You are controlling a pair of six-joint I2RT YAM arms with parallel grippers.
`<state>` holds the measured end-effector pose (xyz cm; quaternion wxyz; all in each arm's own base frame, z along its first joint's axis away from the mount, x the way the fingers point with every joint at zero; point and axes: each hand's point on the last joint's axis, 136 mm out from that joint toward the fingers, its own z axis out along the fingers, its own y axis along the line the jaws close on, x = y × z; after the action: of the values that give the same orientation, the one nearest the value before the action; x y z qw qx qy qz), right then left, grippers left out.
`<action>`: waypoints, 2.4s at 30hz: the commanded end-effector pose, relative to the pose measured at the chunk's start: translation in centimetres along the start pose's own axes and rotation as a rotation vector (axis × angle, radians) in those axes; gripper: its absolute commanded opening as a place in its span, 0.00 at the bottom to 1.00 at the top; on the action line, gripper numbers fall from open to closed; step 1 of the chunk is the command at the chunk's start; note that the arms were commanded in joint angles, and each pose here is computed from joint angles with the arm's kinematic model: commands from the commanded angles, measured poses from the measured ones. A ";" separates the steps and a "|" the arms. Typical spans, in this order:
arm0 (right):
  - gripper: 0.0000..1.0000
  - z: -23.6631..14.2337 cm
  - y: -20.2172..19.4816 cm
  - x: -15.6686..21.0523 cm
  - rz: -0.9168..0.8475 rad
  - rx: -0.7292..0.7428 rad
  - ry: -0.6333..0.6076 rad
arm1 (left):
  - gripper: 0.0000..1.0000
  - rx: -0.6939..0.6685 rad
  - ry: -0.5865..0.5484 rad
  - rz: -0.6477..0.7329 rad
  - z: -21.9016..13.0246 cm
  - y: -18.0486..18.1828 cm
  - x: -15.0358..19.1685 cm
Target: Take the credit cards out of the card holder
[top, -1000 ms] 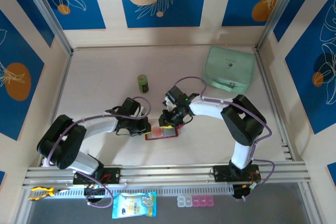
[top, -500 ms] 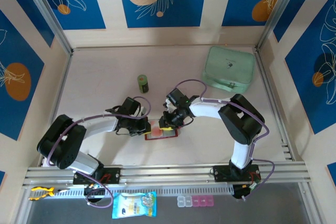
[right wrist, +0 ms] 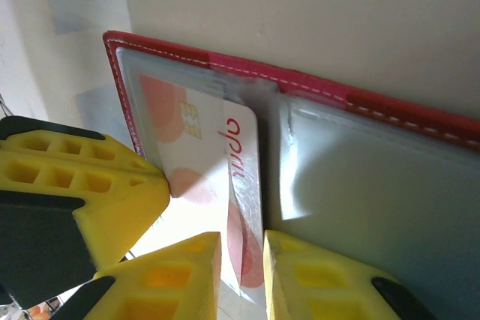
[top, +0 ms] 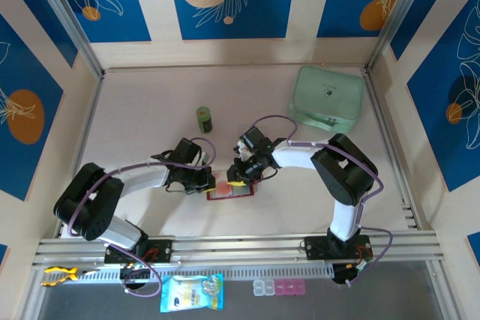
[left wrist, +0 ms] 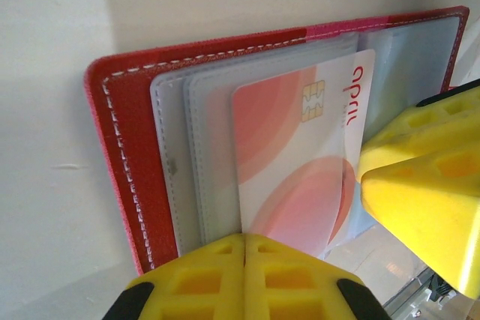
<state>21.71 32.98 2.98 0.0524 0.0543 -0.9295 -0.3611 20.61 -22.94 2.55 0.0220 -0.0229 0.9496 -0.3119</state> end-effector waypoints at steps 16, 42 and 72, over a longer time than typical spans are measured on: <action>0.22 0.7 -0.9 0.5 0.044 0.001 0.043 | 0.00 -0.048 0.028 0.001 0.3 0.7 0.4; 0.10 -2.4 -0.6 0.7 0.027 -0.058 -0.025 | 0.00 -0.049 0.008 0.003 -0.2 0.5 0.1; 0.01 -16.0 -1.3 -3.4 -0.692 0.324 -0.069 | 0.00 -0.007 -0.012 -0.003 -0.3 -0.2 -0.1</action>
<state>27.74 23.53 12.50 -0.1041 0.2758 -0.9247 -0.2410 20.81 -22.93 2.76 0.0229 -0.0258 0.9512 -0.3067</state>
